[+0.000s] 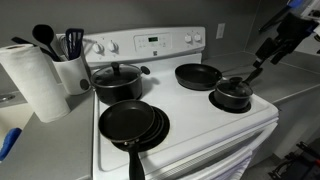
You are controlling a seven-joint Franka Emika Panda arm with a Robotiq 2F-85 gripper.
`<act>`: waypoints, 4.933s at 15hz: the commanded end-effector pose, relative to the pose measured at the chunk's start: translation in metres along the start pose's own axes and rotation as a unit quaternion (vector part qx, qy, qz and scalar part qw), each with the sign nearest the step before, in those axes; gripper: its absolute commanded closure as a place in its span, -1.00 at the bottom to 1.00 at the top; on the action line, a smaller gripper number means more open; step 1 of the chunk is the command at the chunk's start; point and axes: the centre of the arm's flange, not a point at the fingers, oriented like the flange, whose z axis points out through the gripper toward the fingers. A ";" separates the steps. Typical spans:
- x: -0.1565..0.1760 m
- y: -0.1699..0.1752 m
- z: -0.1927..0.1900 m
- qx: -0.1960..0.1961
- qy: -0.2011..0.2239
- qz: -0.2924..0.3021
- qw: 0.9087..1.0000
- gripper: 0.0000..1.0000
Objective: Uncover the small pot on the stove
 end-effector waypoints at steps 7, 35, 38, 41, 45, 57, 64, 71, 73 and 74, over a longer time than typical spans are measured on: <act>0.009 -0.021 0.014 -0.045 0.034 0.061 0.997 -1.00; 0.023 -0.048 0.045 -0.205 -0.053 0.392 0.895 -1.00; 0.026 -0.045 0.054 -0.177 -0.099 0.440 0.875 -1.00; 0.037 -0.044 0.062 -0.157 -0.102 0.489 0.852 -1.00; 0.046 -0.050 0.074 -0.152 -0.081 0.579 0.797 -1.00; 0.089 -0.065 0.095 -0.146 -0.071 0.671 0.723 -1.00; 0.114 -0.081 0.082 -0.134 -0.040 0.659 0.739 -1.00; 0.113 -0.056 0.113 -0.168 -0.044 0.678 0.714 -1.00; 0.111 -0.048 0.121 -0.172 -0.059 0.683 0.707 -1.00; 0.110 -0.046 0.125 -0.174 -0.066 0.690 0.700 -1.00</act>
